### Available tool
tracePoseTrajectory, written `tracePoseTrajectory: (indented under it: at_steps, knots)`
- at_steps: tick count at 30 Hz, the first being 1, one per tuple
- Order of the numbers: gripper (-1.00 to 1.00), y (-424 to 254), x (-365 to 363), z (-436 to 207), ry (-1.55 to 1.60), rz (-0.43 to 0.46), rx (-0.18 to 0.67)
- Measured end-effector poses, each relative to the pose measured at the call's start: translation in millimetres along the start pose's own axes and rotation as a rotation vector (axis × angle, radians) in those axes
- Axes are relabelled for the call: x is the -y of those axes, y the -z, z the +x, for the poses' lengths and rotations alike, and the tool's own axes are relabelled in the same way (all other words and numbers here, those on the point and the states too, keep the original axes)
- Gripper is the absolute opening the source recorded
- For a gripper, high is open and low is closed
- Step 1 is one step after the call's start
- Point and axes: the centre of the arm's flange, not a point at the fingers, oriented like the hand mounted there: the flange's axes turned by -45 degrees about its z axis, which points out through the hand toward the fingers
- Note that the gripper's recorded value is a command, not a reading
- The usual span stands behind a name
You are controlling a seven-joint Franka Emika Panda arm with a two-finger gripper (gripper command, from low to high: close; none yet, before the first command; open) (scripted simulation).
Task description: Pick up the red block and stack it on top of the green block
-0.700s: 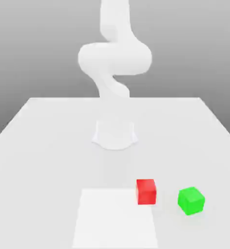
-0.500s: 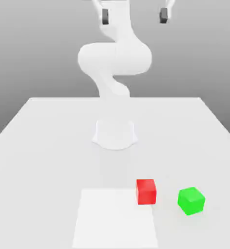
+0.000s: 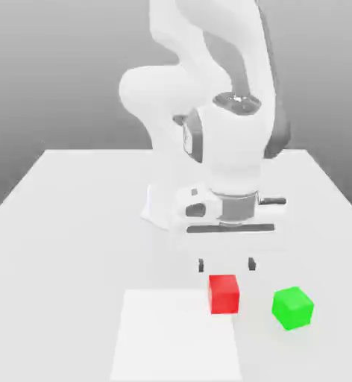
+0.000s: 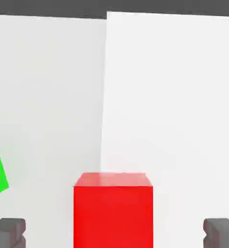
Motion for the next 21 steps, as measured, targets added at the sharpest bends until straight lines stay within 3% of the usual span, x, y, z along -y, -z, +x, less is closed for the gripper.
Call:
tracePoseTrajectory:
  at_steps: [3,4,11,18,21]
  knots:
    - [0.0,-28,0,-2,0.001,0.0,0.003]
    - [-1.0,-34,0,-3,0.002,0.0,0.003]
    - [-1.0,-35,0,-3,0.002,0.0,0.003]
    - [-1.0,20,1,-3,0.004,-0.001,0.003]
    - [-1.0,38,43,7,0.028,0.0,0.003]
